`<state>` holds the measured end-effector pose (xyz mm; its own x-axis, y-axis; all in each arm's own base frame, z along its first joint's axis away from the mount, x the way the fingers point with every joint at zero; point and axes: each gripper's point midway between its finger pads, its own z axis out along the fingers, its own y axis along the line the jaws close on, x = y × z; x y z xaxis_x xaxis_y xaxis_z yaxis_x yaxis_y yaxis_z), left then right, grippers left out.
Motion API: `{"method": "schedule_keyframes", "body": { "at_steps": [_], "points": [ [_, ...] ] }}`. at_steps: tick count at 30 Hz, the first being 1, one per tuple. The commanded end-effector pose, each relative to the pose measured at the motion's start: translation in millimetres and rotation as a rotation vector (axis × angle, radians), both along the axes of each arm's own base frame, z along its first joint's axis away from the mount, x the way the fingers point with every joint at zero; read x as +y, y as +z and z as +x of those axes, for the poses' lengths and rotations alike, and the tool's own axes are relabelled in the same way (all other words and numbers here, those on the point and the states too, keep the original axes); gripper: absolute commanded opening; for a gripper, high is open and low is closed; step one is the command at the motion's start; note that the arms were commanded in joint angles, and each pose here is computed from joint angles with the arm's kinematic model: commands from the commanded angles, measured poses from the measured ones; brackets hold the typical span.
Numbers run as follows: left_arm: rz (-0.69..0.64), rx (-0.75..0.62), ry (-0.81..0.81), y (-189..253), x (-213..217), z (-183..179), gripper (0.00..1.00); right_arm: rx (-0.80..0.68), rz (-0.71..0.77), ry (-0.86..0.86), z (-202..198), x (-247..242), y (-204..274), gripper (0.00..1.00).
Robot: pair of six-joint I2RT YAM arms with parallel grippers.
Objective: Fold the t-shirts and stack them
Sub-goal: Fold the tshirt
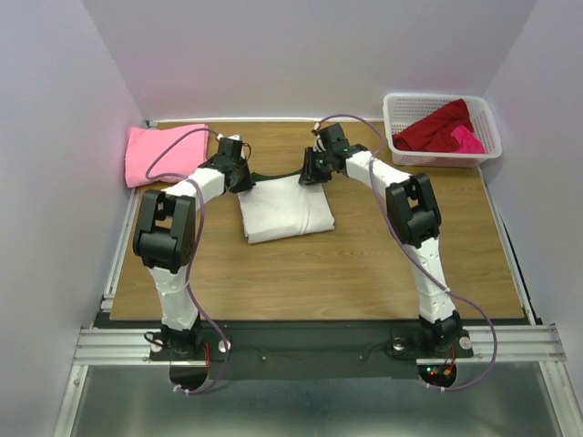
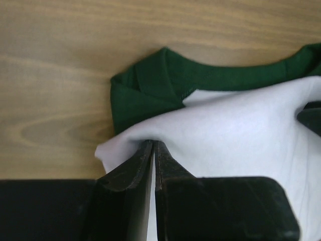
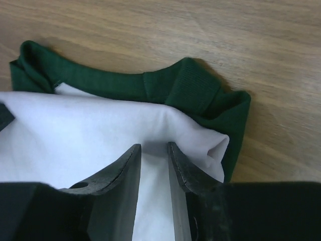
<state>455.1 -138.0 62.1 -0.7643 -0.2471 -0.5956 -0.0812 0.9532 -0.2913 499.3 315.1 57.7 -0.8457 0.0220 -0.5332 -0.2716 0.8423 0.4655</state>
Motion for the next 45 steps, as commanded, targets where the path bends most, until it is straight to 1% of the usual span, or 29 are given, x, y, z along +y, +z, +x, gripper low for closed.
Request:
{"method": "schedule_keyframes", "body": {
  "at_steps": [1,5,6,7,9,10,11,12,13,14,15,16,17,20,21,24,27,28,31,33,38,42,45],
  "points": [
    [0.009,-0.108,-0.014,23,-5,38,0.18,-0.101,0.058,-0.071,39,-14,25,0.34],
    [0.003,-0.07,-0.005,4,0,40,0.22,-0.052,0.061,-0.127,42,-40,8,0.35],
    [-0.005,-0.07,-0.004,6,1,40,0.22,-0.047,0.065,-0.132,43,-47,7,0.34],
    [-0.025,-0.076,-0.007,11,1,42,0.26,-0.055,0.07,-0.126,41,-48,14,0.35],
    [-0.052,-0.121,0.005,37,4,43,0.32,-0.077,0.076,-0.117,41,-49,27,0.35],
    [-0.059,-0.146,0.005,49,4,44,0.4,-0.092,0.091,-0.116,42,-48,38,0.36],
    [-0.073,-0.198,0.005,73,4,43,0.46,-0.109,0.116,-0.111,40,-45,55,0.37],
    [-0.088,-0.218,0.01,84,4,41,0.51,-0.122,0.133,-0.107,40,-43,66,0.38],
    [-0.103,-0.234,0.009,94,3,38,0.59,-0.134,0.152,-0.1,40,-41,75,0.4],
    [-0.119,-0.26,0.013,108,3,30,0.61,-0.146,0.187,-0.089,37,-37,93,0.41],
    [-0.128,-0.272,0.016,113,3,26,0.62,-0.149,0.205,-0.083,35,-34,99,0.42],
    [-0.141,-0.267,0.021,108,4,18,0.63,-0.163,0.231,-0.076,35,-31,107,0.44],
    [-0.147,-0.287,0.026,118,5,12,0.63,-0.155,0.263,-0.061,31,-28,113,0.45],
    [-0.114,-0.262,0.061,103,16,-3,0.63,-0.169,0.294,-0.053,29,-25,124,0.5],
    [-0.103,-0.25,0.069,96,19,-6,0.63,-0.176,0.285,-0.055,29,-27,123,0.55],
    [-0.072,-0.235,0.066,78,25,-11,0.66,-0.209,0.23,-0.031,31,-32,113,0.56],
    [-0.031,-0.213,0.075,61,34,-9,0.75,-0.239,0.169,0.033,31,-38,94,0.57],
    [-0.016,-0.199,0.075,53,37,-7,0.78,-0.221,0.166,0.043,32,-42,83,0.57],
    [0.013,-0.195,0.073,47,45,-3,0.8,-0.208,0.168,0.07,33,-52,71,0.56],
    [0.018,-0.19,0.055,42,43,2,0.8,-0.213,0.161,0.099,32,-52,65,0.56],
    [0.049,-0.166,0.015,25,41,14,0.73,-0.204,0.172,0.153,31,-46,53,0.55],
    [0.061,-0.147,-0.014,12,39,23,0.7,-0.19,0.162,0.155,35,-45,38,0.55],
    [0.052,-0.138,-0.053,6,33,27,0.63,-0.143,0.175,0.168,29,-43,20,0.53]
  ]
}}
